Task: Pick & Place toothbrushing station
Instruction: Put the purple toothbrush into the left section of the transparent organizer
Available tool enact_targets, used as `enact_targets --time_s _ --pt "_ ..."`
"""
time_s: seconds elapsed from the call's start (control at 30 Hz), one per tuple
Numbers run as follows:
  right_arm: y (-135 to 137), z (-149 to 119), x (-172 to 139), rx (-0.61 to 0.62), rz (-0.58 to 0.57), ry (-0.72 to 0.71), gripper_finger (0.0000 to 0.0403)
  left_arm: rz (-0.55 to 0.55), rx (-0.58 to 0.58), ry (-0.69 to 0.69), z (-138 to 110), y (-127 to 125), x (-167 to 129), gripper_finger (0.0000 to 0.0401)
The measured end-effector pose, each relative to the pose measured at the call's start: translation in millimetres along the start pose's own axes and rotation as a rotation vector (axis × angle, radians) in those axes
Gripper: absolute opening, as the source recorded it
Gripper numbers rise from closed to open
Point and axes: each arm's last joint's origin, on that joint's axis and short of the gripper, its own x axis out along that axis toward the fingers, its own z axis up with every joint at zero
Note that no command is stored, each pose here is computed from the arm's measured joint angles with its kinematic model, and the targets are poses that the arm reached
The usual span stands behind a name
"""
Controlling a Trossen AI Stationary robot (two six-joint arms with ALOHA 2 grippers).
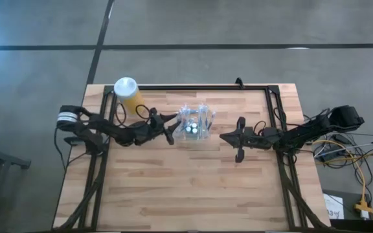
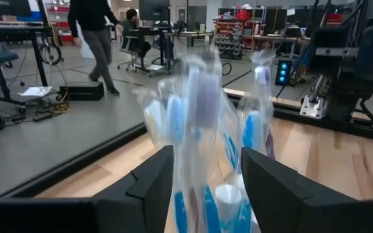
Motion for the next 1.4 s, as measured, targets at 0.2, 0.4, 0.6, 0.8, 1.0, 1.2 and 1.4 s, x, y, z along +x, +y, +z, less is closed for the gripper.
enact_targets --time_s 0.2,0.4,0.6,0.8,1.0,1.2,1.4 --pt "0.0 0.1 0.0 0.0 0.0 0.0 0.0012 -0.002 0.045 -0.022 19.9 2.3 -7.6 0.0185" --pt "0.0 0.1 0.0 0.002 0.0 -0.001 0.0012 -0.039 0.114 0.061 19.3 3.4 -5.0 0.0184" --pt "0.0 0.2 0.0 0.004 0.0 -0.001 0.0012 -0.045 0.168 0.136 21.3 -4.2 10.1 0.0183" --pt "0.0 0.2 0.0 0.005 0.0 -0.001 0.0012 0.034 0.177 0.126 24.4 -2.8 11.6 0.0164" --pt "0.0 0.1 0.0 0.005 0.0 -0.001 0.0012 0.045 0.184 0.132 22.7 -2.1 12.8 0.012" --pt "0.0 0.2 0.0 0.005 0.0 -0.001 0.0012 0.026 0.194 0.133 22.6 -2.2 13.0 0.0104" --pt "0.2 0.9 0.4 0.006 0.0 -0.004 0.0012 0.035 0.212 0.15 21.1 1.0 14.0 0.0094"
